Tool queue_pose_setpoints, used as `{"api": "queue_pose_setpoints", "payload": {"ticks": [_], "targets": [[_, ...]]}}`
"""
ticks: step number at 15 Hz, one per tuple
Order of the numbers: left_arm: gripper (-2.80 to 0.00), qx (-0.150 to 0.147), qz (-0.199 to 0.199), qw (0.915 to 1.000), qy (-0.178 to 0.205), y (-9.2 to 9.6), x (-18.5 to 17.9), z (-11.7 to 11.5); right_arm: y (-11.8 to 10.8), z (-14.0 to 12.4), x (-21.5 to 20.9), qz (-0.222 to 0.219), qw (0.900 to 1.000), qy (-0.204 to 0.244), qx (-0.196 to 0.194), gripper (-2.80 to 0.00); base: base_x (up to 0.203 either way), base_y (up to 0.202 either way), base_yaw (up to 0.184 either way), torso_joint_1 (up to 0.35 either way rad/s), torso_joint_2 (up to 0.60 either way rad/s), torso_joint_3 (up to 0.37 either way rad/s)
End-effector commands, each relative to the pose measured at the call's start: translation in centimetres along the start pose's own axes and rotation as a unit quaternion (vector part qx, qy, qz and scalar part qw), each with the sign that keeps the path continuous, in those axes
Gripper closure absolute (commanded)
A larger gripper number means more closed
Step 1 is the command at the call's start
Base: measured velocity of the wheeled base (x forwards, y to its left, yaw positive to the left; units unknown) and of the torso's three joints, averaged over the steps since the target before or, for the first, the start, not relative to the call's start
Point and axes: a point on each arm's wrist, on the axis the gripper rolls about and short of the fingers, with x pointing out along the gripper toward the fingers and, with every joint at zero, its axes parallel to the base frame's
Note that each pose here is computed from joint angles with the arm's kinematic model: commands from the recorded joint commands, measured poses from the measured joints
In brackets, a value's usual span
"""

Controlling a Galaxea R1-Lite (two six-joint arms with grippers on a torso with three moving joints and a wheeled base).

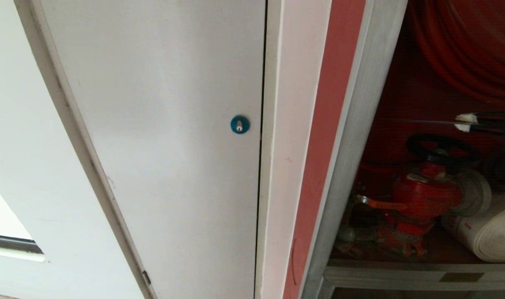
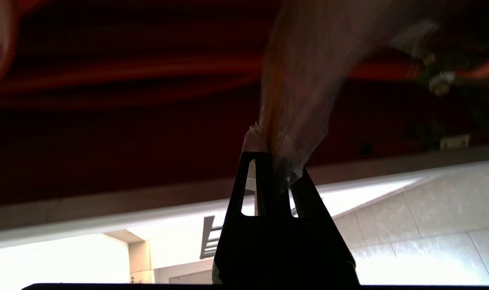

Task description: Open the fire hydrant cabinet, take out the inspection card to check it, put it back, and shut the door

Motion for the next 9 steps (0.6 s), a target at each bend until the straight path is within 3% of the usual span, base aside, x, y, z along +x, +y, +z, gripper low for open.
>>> {"api": "queue_pose_setpoints", "payload": {"ticks": [1, 3, 9], "targets": [[0.0, 0.0, 0.0, 1.0, 0.0, 0.0, 0.0, 0.0, -0.6, 0.2, 0.7, 0.001, 1.0, -0.002, 0.002, 0.0, 0.0, 0.0, 0.0, 0.0, 0.0, 0.0], [0.0, 0.0, 0.0, 1.0, 0.0, 0.0, 0.0, 0.0, -0.9, 0.3, 1.1, 0.018, 1.0, -0.005, -0.005, 0.0, 0.0, 0.0, 0.0, 0.0, 0.0, 0.0], [0.0, 0.0, 0.0, 1.0, 0.001, 0.0, 0.0, 0.0, -2.2, 0.7, 3.7, -0.012, 1.0, 0.008, 0.003, 0.0, 0.0, 0.0, 0.0, 0.0, 0.0, 0.0]]}}
